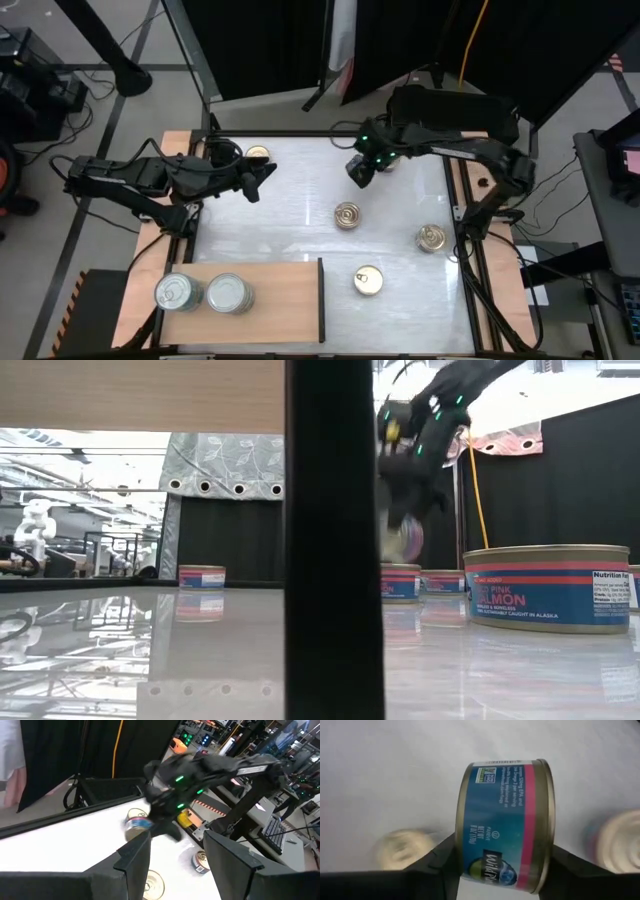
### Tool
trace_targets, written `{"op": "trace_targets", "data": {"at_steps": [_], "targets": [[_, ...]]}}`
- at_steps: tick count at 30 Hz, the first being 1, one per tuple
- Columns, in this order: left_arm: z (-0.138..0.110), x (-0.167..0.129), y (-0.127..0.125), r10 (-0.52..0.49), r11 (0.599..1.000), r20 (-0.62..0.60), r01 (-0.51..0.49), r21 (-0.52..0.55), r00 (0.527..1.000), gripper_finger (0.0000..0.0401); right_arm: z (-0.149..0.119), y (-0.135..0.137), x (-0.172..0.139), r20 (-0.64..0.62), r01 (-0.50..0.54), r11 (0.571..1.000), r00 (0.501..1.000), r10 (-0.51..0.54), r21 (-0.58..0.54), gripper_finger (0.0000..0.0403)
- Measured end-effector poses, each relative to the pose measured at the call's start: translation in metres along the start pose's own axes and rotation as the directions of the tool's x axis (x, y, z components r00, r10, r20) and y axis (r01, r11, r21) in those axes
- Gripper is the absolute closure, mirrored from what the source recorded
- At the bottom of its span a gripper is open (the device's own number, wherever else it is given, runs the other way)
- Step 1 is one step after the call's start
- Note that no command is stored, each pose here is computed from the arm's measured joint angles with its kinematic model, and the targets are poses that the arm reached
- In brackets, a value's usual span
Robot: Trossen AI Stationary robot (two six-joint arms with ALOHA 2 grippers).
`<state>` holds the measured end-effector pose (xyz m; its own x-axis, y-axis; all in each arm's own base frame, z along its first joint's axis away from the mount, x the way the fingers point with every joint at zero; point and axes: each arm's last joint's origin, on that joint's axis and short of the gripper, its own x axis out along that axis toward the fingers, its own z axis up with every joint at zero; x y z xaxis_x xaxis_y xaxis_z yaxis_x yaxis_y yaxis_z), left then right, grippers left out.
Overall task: Stack canned seafood by type on shelf
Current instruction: Put the blue pink tuna can on the shelf
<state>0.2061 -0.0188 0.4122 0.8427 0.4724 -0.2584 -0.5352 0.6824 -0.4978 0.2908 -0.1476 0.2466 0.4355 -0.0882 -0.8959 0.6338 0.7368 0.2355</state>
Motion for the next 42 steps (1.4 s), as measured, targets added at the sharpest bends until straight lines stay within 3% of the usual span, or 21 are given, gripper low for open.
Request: {"op": "trace_targets", "data": {"at_steps": [4,7,11,16,21,26,30,37,42], "targets": [[0.000,0.000,0.000,-0.010,1.000,-0.007,0.010,-0.025,1.000,0.0212,-0.009,0.020,-0.052,0.082,-0.246,0.965,0.964,0.254,-0.094,0.0214],[0.000,0.000,-0.002,-0.053,0.994,-0.037,0.049,-0.098,0.998,0.0212,-0.019,0.036,-0.089,0.137,-0.415,0.899,0.891,0.433,-0.140,0.0222],[0.003,-0.001,-0.011,-0.220,0.969,-0.082,0.208,-0.137,0.972,0.0197,-0.031,0.057,-0.132,0.226,-0.569,0.795,0.763,0.606,-0.211,0.0227],[0.010,-0.005,-0.021,-0.348,0.936,-0.037,0.346,-0.062,0.937,0.0136,-0.035,0.078,-0.166,0.336,-0.675,0.672,0.584,0.739,-0.306,0.0221],[0.014,-0.003,-0.027,-0.364,0.929,0.038,0.359,0.092,0.931,0.0080,-0.028,0.096,-0.182,0.410,-0.730,0.558,0.404,0.818,-0.395,0.0219],[0.013,0.008,-0.037,-0.394,0.913,0.095,0.377,0.157,0.914,0.0068,-0.021,0.112,-0.181,0.475,-0.721,0.523,0.300,0.827,-0.455,0.0219],[0.008,0.019,-0.046,-0.429,0.898,0.099,0.412,0.156,0.898,0.0067,-0.018,0.122,-0.178,0.475,-0.721,0.489,0.249,0.844,-0.491,0.0218],[0.000,0.032,-0.050,-0.397,0.918,0.104,0.392,0.063,0.912,0.0067,-0.019,0.135,-0.169,0.462,-0.711,0.477,0.238,0.854,-0.517,0.0218],[0.000,0.032,-0.056,-0.456,0.890,0.112,0.454,0.045,0.883,0.0067,-0.020,0.137,-0.167,0.476,-0.691,0.495,0.243,0.845,-0.527,0.0218]]}}
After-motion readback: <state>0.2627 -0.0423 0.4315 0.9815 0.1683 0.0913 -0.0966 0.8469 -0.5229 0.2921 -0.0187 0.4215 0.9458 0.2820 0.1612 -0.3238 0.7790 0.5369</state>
